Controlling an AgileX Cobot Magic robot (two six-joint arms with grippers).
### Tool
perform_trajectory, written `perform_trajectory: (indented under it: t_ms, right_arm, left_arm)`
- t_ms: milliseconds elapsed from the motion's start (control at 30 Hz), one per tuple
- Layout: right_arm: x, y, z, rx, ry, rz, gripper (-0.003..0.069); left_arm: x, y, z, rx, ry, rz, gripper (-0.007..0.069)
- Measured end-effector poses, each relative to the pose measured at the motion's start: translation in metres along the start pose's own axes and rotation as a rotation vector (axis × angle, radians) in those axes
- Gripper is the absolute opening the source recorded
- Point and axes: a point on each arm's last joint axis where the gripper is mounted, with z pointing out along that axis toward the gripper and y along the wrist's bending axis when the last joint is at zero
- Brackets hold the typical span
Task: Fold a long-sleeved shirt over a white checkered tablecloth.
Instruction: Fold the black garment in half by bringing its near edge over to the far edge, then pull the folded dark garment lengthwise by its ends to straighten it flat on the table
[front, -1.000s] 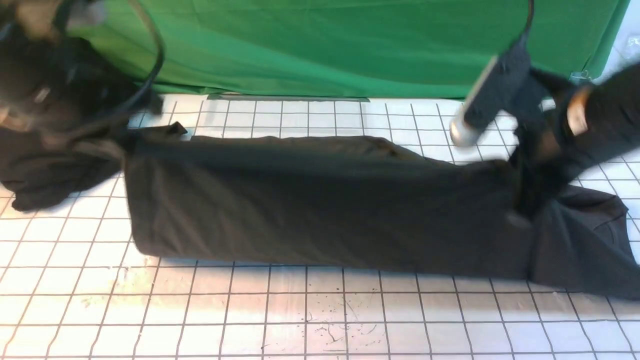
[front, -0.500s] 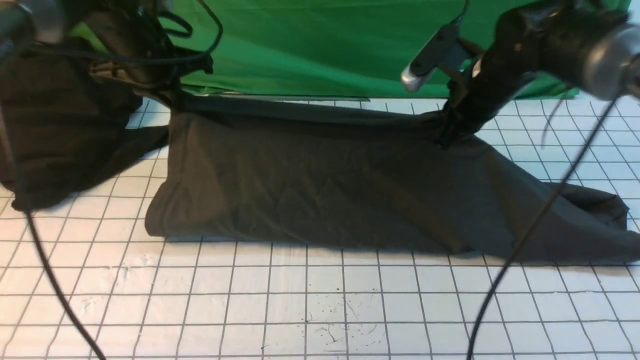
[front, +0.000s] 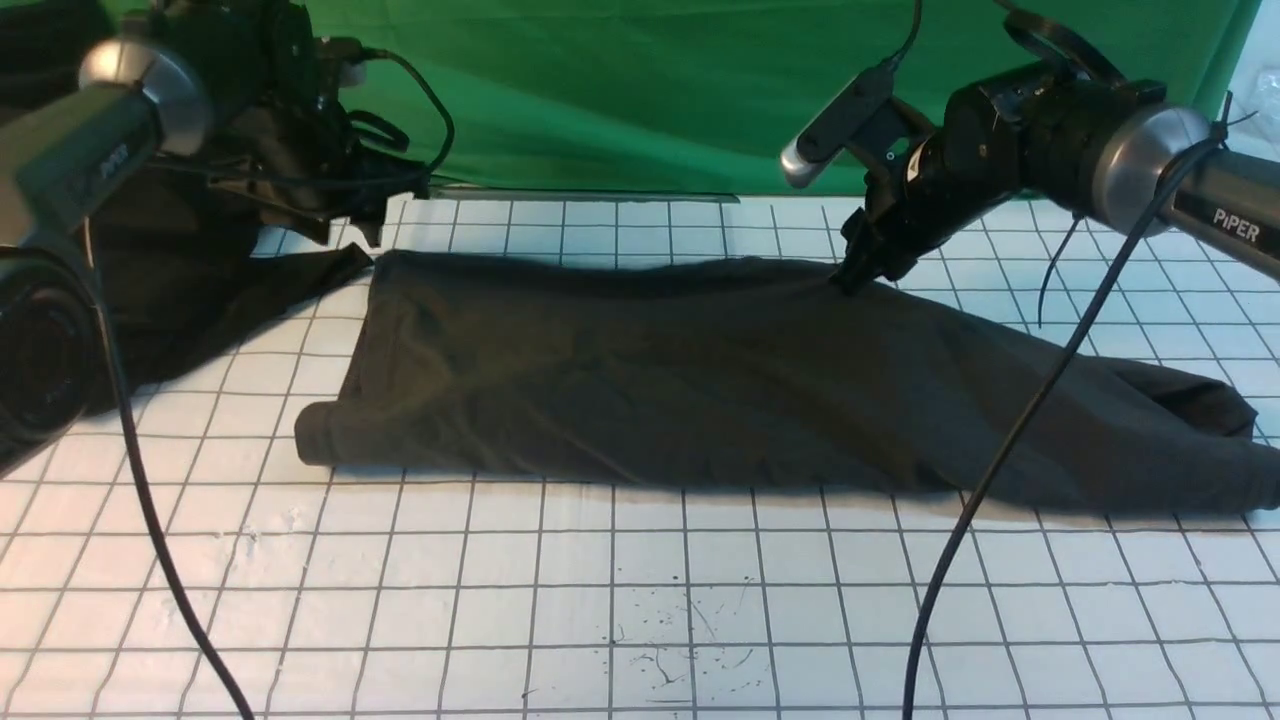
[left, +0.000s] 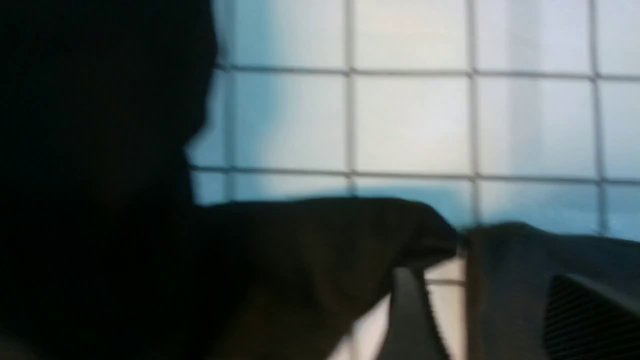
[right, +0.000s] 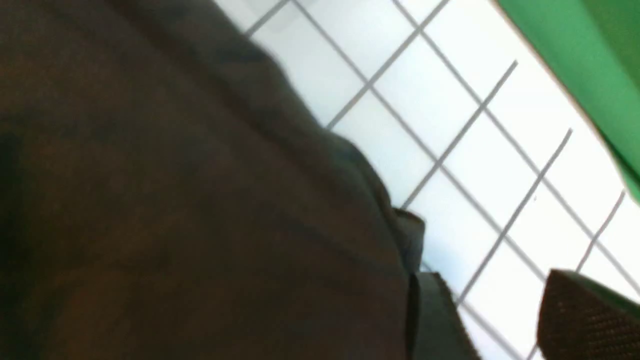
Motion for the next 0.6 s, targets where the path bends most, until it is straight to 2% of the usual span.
perform_trajectory:
  t_ms: [133,200,267,300,333,367,433,467,533,600]
  right_arm:
    - [-0.003,-0.006,-0.033,-0.011,0.062,0.018,0.0309]
    - [-0.005,-0.010,-0.048,-0.007,0.079,0.046,0.0302]
    - [-0.001,-0.025,-0.083,-0.003,0.134,0.105,0.0199]
    - [0.000,-0.026,-0.088,-0.003,0.143,0.111,0.0185]
    - [0.011,-0.044,-0.105,-0.002,0.191,0.178,0.0076]
    - [0.021,-0.054,-0.110,-0.007,0.231,0.215,0.0041]
    - [0.036,-0.070,-0.115,-0.011,0.280,0.277,0.0021]
    - [0.057,-0.086,-0.117,-0.030,0.344,0.360,0.0006]
    - [0.092,-0.107,-0.116,-0.084,0.404,0.479,0.0001]
    - [0.115,-0.115,-0.112,-0.119,0.441,0.563,0.0011]
  left_arm:
    - [-0.013,0.008,-0.029,-0.035,-0.046,-0.014,0.0494]
    - [-0.016,0.008,-0.041,-0.025,-0.050,-0.026,0.0496]
    - [-0.019,0.004,-0.074,0.058,-0.021,-0.026,0.0417]
    - [-0.018,0.003,-0.076,0.066,-0.006,-0.012,0.0405]
    - [-0.015,-0.006,-0.093,0.151,0.039,0.029,0.0269]
    - [-0.012,-0.012,-0.099,0.192,0.065,0.059,0.0195]
    - [-0.010,-0.020,-0.103,0.228,0.083,0.088,0.0118]
    - [-0.006,-0.032,-0.105,0.269,0.103,0.120,0.0048]
    - [0.007,-0.057,-0.100,0.310,0.148,0.192,0.0011]
    - [0.023,-0.076,-0.092,0.328,0.205,0.249,0.0001]
